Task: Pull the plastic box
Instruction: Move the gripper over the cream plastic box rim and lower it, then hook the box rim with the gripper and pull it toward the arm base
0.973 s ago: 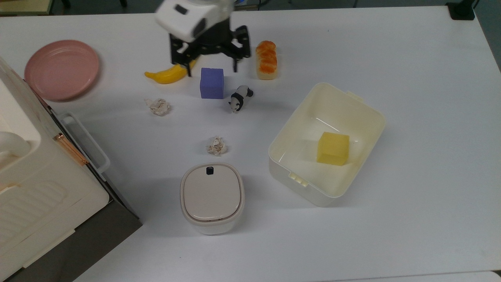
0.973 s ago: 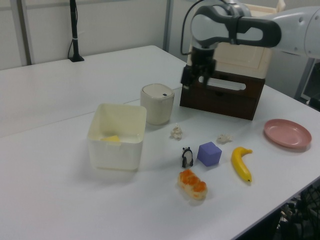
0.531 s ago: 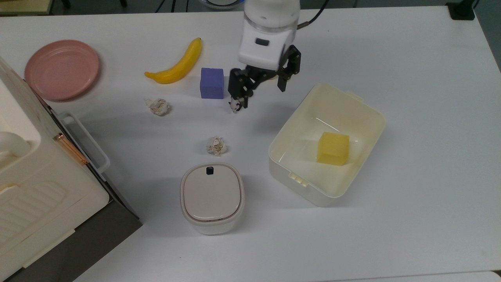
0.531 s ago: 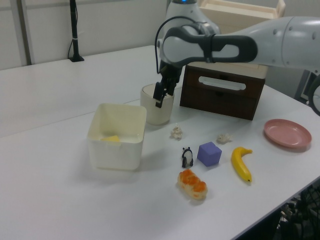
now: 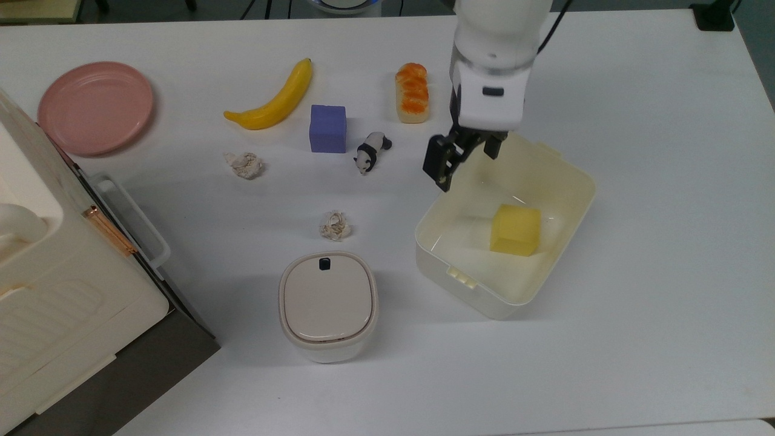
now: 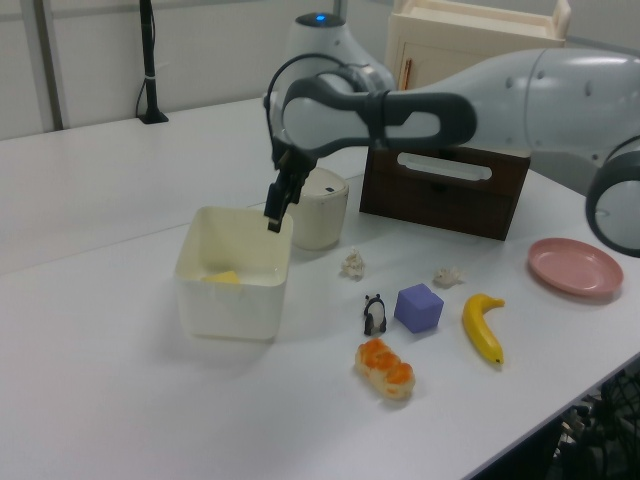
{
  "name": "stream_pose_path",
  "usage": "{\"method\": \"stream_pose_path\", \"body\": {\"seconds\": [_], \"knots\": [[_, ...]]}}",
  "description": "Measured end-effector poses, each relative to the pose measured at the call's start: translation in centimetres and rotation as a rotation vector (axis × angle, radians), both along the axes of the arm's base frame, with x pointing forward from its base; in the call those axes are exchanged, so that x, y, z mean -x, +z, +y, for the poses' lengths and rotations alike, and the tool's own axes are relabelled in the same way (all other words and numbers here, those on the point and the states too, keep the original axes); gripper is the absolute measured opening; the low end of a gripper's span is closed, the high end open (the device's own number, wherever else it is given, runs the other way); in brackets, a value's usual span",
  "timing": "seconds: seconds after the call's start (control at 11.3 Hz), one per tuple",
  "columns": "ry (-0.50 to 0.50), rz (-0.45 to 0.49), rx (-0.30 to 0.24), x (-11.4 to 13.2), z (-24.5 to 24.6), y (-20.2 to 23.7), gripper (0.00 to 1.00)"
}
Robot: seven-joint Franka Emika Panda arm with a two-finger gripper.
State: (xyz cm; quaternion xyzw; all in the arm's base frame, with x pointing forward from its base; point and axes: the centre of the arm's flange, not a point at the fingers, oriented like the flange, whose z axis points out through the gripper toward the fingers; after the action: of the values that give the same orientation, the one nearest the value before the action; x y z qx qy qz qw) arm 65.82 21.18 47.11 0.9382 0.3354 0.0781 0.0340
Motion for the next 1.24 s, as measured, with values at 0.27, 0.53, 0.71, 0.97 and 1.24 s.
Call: {"method": "stream_pose_path", "body": {"seconds": [0.27, 0.53, 0.71, 0.97, 1.24], "knots": [[0.021, 0.032, 0.016, -1.3, 1.0, -3.8, 1.0], [0.085, 0.034, 0.033, -1.6, 1.3, -4.4, 1.0], [0.172, 0.064, 0.065, -1.4, 0.9, -4.8, 1.0], [0.264, 0.096, 0.087, -1.4, 0.0, -5.2, 1.0], [0.309, 0.116, 0.098, -1.4, -0.1, -6.0, 1.0]]}}
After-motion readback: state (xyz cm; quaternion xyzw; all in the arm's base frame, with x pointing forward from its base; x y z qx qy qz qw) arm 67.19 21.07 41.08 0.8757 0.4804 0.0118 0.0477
